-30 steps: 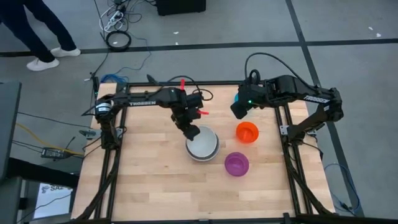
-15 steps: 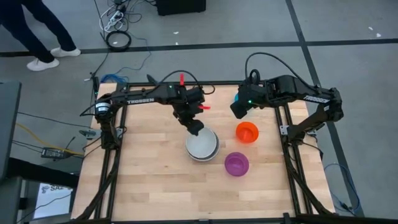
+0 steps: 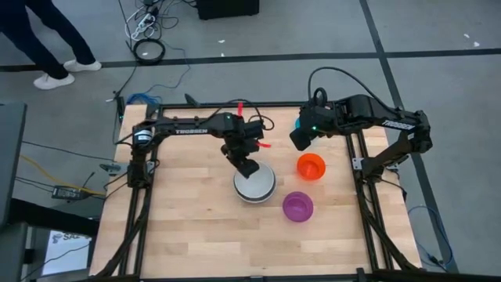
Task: Nest bowls inside each other
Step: Stack the gray bowl on top of the other gray bowl, then stack the orange bowl on top of the gray bowl
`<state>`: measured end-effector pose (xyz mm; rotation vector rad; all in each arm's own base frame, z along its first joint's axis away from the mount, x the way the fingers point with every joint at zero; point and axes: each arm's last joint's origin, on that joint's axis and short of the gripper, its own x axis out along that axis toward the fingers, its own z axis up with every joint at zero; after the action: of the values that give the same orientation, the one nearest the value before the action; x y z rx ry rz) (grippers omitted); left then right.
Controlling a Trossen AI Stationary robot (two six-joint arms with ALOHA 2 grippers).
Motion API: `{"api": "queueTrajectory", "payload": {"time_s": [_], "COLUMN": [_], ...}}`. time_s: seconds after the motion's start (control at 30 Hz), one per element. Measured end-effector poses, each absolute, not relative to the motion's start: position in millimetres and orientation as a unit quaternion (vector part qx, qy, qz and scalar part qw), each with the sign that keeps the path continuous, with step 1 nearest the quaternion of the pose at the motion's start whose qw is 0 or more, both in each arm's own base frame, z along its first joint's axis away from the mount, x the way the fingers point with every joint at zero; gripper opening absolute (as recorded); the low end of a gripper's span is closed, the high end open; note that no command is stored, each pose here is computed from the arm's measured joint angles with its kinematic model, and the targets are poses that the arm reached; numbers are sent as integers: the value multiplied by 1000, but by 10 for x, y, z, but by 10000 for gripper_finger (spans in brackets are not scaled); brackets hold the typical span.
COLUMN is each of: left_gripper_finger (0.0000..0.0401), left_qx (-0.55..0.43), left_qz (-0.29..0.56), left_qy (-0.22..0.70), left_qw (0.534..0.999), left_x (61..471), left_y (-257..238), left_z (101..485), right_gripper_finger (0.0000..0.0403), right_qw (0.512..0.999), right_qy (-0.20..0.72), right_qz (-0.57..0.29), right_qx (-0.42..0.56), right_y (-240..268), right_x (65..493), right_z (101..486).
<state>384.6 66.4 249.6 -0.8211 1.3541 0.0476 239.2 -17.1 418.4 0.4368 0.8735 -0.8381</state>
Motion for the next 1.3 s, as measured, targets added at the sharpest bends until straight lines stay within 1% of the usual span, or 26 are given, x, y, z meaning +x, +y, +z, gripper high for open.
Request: {"api": "queueTrajectory", "payload": {"time_s": [0.13, 0.23, 0.37, 0.47, 0.63, 0.77, 0.87, 0.97, 1.07, 1.2, 1.3], "left_gripper_finger": [264, 264, 264, 264, 264, 264, 264, 264, 264, 264, 264], "left_qx": [-383, -392, -394, -388, -349, -305, -277, -254, -240, -220, -216], "left_qz": [5, -3, -12, 2, 49, 98, 146, 192, 228, 273, 289], "left_qy": [609, 600, 565, 523, 432, 364, 323, 290, 282, 289, 294], "left_qw": [694, 697, 725, 759, 830, 874, 893, 903, 900, 891, 885], "left_x": [3860, 3817, 3728, 3623, 3347, 3074, 2845, 2627, 2442, 2264, 2188], "left_y": [658, 667, 716, 788, 884, 894, 875, 847, 823, 813, 817], "left_z": [2471, 2572, 2959, 3343, 4029, 4462, 4696, 4860, 4935, 4967, 4976], "right_gripper_finger": [106, 105, 105, 106, 107, 107, 107, 108, 108, 108, 108], "right_qw": [798, 798, 789, 761, 691, 674, 668, 645, 630, 633, 636], "right_qy": [406, 406, 410, 435, 523, 552, 561, 584, 604, 605, 602], "right_qz": [-393, -394, -401, -396, -355, -307, -289, -289, -280, -267, -267], "right_qx": [208, 209, 221, 272, 351, 384, 393, 399, 400, 403, 401], "right_y": [-171, -171, -185, -268, -352, -337, -291, -240, -188, -121, -104], "right_x": [2391, 2389, 2372, 2364, 2394, 2504, 2558, 2536, 2510, 2513, 2502], "right_z": [4182, 4181, 4172, 4089, 3712, 3363, 3119, 2876, 2661, 2426, 2296]}}
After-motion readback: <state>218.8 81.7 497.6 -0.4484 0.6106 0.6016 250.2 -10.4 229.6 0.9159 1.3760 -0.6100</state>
